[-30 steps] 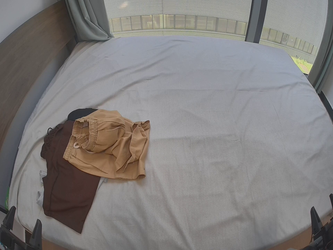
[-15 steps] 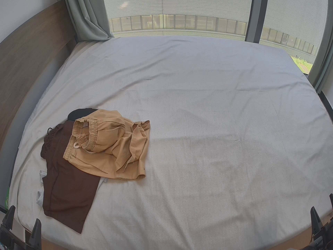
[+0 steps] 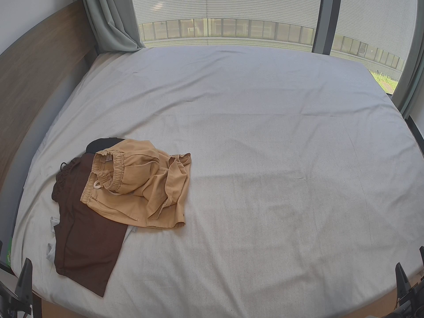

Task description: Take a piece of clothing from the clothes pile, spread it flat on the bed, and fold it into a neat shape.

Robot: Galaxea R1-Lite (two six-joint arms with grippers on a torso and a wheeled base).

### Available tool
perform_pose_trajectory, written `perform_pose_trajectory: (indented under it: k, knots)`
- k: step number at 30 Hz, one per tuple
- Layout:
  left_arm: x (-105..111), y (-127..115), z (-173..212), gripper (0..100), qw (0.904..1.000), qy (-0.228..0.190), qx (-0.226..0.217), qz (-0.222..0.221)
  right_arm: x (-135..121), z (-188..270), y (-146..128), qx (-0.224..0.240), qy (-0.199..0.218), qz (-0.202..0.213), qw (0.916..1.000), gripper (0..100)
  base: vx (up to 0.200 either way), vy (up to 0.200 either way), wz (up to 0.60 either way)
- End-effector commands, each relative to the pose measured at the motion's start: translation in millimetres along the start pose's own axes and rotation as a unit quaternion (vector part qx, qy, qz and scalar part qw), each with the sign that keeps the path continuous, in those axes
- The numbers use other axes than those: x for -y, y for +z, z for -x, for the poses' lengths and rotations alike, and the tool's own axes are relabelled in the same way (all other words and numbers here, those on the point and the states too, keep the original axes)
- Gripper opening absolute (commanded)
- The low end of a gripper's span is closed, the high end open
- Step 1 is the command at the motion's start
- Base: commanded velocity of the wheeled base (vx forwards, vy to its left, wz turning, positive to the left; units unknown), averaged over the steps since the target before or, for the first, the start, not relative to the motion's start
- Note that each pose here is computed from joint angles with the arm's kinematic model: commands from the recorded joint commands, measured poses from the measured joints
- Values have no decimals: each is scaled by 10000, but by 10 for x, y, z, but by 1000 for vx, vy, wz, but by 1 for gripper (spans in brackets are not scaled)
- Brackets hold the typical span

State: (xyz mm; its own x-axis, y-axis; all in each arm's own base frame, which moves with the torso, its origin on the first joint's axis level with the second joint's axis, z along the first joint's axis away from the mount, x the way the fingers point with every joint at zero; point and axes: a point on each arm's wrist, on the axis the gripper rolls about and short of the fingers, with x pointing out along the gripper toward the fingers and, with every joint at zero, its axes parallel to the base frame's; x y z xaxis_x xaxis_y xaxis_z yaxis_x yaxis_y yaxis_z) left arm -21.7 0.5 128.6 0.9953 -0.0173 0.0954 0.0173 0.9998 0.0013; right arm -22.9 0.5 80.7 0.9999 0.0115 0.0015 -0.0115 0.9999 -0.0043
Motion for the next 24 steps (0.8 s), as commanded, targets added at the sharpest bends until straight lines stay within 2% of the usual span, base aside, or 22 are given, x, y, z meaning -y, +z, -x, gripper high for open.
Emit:
perform_pose_trajectory:
  k: [1, 10, 24]
  knots:
    - [0, 98, -106, 100, 9996, -52, -286, -13, 0, -2, -52, -15, 4, 1, 10000, 100, 0, 0, 0]
    - [0, 248, -183, 100, 9993, -118, -355, 67, 0, -2, -52, -15, 4, 1, 10000, 100, 0, 0, 0]
    - [22, 295, -500, 100, 9950, -398, -896, 163, 0, -2, -52, -15, 12, 9, 10000, 100, 0, 0, 0]
